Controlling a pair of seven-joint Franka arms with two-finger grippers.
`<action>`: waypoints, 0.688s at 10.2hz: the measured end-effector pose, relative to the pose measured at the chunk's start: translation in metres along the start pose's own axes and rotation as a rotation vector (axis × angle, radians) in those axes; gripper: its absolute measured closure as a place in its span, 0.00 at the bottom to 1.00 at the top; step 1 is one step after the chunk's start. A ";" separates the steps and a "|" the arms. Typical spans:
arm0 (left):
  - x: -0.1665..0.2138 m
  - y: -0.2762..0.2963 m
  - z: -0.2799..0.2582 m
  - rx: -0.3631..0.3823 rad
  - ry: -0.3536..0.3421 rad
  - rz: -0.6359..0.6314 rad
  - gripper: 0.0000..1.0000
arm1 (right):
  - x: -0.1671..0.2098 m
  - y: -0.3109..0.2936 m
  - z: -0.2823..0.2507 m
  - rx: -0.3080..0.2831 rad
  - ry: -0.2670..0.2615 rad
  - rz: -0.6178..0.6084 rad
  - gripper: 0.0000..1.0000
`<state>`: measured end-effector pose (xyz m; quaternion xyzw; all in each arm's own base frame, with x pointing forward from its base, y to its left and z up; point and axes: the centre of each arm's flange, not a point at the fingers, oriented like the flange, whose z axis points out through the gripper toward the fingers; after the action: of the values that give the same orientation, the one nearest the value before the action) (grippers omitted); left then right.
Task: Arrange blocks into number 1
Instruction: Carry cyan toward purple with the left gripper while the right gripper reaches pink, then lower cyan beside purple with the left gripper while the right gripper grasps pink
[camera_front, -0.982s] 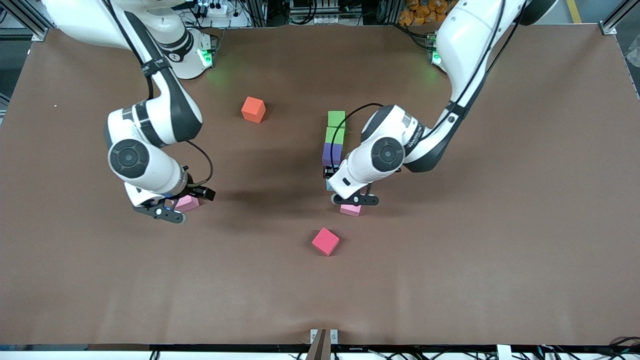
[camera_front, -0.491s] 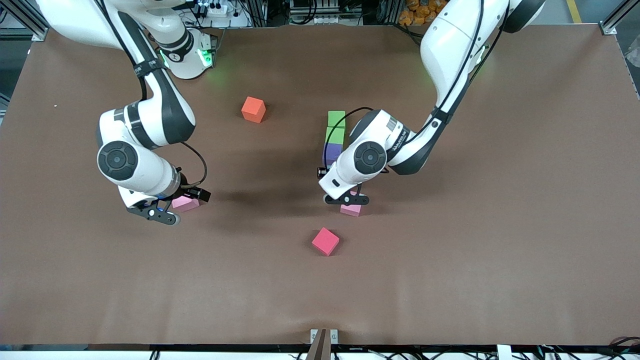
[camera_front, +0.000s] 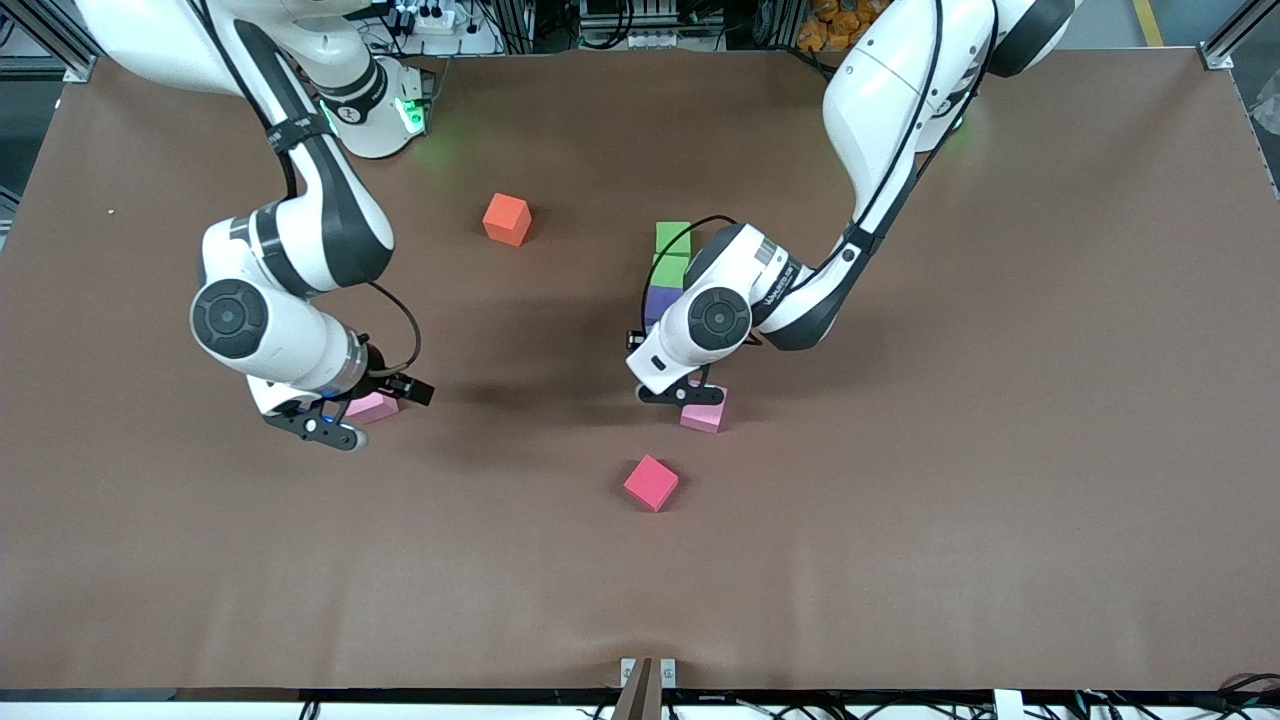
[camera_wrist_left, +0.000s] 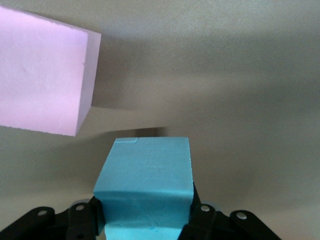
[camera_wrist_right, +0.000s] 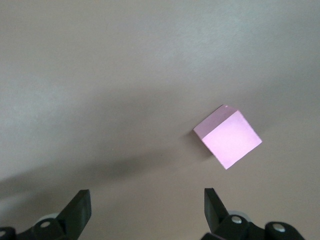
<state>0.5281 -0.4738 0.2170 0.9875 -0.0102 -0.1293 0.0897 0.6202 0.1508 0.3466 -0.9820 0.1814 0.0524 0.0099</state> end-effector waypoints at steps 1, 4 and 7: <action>-0.002 0.001 0.002 0.004 -0.004 0.003 0.39 | 0.019 0.028 -0.001 0.007 0.008 0.057 0.00; -0.006 0.003 0.009 0.017 -0.021 0.008 0.39 | 0.083 0.145 0.043 0.019 0.022 0.340 0.00; -0.009 0.000 0.015 0.050 -0.046 0.015 0.39 | 0.072 0.124 0.085 0.027 0.032 0.556 0.00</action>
<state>0.5155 -0.4756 0.2051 0.9861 -0.0230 -0.1510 0.0658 0.6345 0.0129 0.2539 -0.8950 0.4446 0.0353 0.0056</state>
